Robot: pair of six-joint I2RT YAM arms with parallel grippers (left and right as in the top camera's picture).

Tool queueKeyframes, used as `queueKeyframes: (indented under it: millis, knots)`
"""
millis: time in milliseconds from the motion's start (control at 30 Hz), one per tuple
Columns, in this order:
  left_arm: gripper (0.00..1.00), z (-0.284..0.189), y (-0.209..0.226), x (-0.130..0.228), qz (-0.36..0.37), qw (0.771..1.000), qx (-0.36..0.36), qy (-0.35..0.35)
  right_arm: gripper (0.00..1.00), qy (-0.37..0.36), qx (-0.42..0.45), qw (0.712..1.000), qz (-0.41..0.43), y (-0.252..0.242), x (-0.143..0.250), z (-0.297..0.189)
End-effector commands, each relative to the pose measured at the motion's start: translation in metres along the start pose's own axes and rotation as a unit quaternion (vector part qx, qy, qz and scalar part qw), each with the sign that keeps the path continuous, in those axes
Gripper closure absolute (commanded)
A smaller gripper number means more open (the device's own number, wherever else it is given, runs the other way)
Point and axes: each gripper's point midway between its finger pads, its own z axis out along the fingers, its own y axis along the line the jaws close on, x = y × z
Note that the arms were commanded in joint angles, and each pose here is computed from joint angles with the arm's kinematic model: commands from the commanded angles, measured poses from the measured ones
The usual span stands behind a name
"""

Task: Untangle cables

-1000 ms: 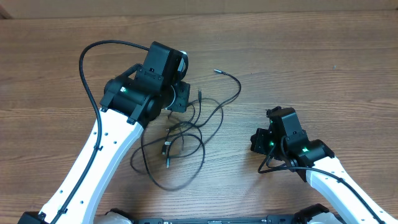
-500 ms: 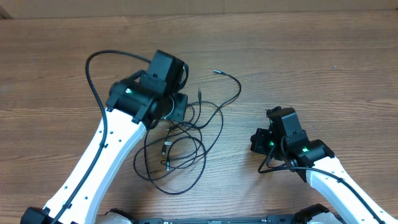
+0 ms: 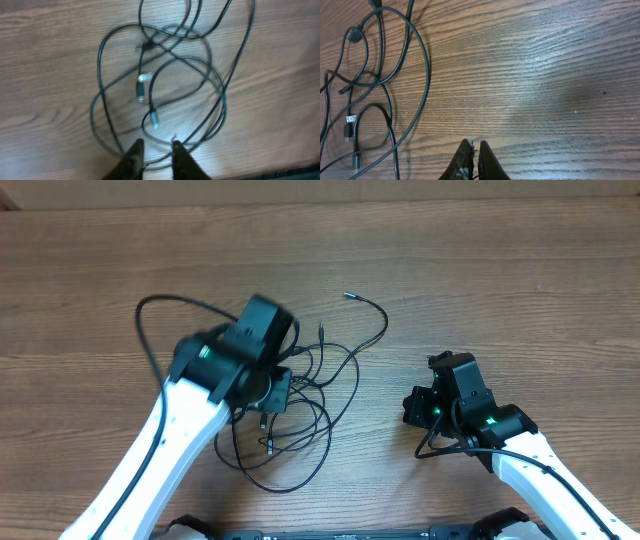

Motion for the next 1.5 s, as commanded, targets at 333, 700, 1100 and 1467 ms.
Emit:
queueKeyframes:
  millis: [333, 700, 1100, 1467]
  knots:
    - [0.53, 0.074, 0.044, 0.035, -0.150, 0.988, 0.011, 0.020, 0.96, -0.007, 0.000, 1.000, 0.002, 0.001, -0.004, -0.001]
    - [0.45, 0.121, 0.063, 0.061, -0.252, 0.957, 0.038, 0.139, 0.96, -0.010, -0.003, 1.000, 0.001, 0.002, -0.006, -0.001]
    - [0.51, 0.156, 0.060, 0.090, -0.263, 0.934, 0.023, 0.243, 0.96, -0.010, -0.003, 1.000, 0.001, 0.002, -0.006, -0.001]
    - [0.96, 0.141, 0.060, 0.052, -0.257, 0.944, 0.035, 0.205, 0.96, -0.010, -0.003, 1.000, 0.001, 0.002, -0.006, -0.001]
